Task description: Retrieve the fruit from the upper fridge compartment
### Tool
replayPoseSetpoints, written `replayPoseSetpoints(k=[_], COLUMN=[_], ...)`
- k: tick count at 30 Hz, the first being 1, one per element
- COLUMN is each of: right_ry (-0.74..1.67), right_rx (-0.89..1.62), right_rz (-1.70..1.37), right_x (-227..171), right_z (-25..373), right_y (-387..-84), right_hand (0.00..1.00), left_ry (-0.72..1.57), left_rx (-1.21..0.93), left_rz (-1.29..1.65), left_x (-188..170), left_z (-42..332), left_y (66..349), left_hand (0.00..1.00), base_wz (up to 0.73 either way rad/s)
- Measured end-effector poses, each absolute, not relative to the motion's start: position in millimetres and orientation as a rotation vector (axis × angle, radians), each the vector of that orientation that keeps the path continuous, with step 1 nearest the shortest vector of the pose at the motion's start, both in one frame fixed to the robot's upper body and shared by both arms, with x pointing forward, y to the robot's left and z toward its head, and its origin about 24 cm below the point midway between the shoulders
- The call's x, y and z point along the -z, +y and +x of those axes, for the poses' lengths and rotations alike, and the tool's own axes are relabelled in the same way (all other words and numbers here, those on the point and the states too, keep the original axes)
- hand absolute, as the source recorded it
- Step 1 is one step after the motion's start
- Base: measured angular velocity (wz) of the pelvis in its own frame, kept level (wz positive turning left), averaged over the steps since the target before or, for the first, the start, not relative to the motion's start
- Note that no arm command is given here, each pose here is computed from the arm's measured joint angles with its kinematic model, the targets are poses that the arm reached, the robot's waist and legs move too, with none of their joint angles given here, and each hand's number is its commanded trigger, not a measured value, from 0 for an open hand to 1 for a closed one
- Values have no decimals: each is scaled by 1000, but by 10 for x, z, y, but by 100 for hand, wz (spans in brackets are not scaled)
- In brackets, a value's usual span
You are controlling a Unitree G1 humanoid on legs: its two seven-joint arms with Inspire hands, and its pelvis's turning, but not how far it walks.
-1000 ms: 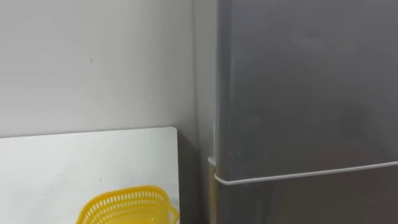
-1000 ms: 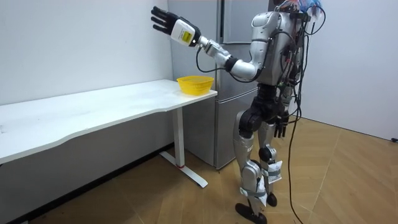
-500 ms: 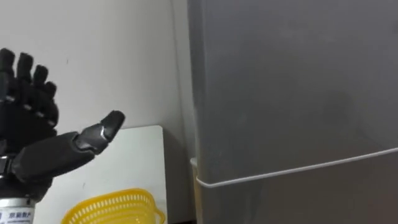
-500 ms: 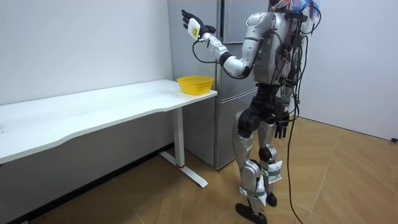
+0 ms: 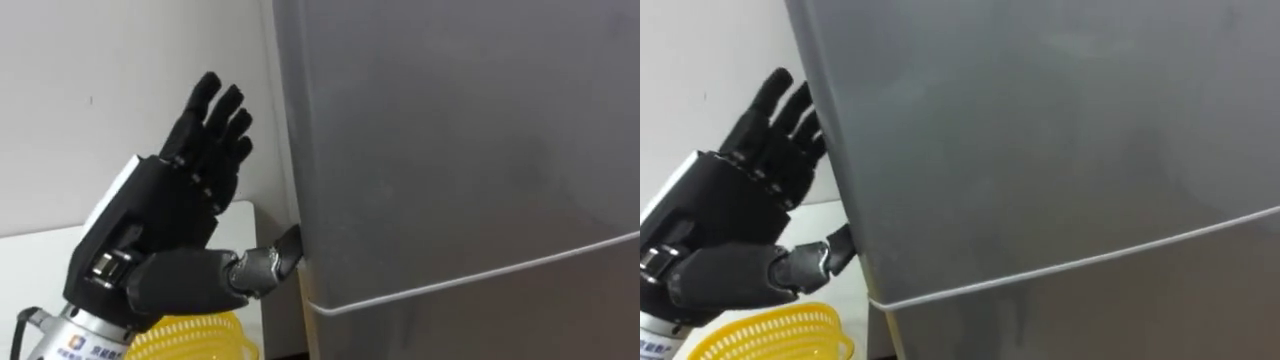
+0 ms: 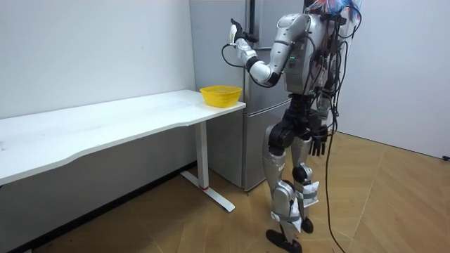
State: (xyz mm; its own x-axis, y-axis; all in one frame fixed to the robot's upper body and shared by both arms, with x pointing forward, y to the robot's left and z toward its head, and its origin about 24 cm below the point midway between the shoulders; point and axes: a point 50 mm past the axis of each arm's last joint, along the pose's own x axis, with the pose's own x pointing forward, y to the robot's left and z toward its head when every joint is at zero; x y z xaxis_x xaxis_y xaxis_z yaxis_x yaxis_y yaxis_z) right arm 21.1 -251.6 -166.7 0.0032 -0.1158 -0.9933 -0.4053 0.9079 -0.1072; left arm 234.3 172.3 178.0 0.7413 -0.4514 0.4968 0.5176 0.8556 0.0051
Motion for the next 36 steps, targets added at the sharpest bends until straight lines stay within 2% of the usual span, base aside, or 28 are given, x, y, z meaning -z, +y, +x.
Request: replayPoseSetpoints(k=[5,36], right_ry=[1573,1553], right_rx=[-244,-245], right_rz=[-423,-459], right_x=[1661,1637], right_z=[226,298], right_y=[-2533,-2567], right_hand=[0,0], left_ry=[-496,-477], left_rx=[659,742], left_rz=[-164,-230], left_x=[-1802,-1786], left_z=[2327,2313], left_y=[1685,1625], left_hand=[0,0], base_wz=[1,3])
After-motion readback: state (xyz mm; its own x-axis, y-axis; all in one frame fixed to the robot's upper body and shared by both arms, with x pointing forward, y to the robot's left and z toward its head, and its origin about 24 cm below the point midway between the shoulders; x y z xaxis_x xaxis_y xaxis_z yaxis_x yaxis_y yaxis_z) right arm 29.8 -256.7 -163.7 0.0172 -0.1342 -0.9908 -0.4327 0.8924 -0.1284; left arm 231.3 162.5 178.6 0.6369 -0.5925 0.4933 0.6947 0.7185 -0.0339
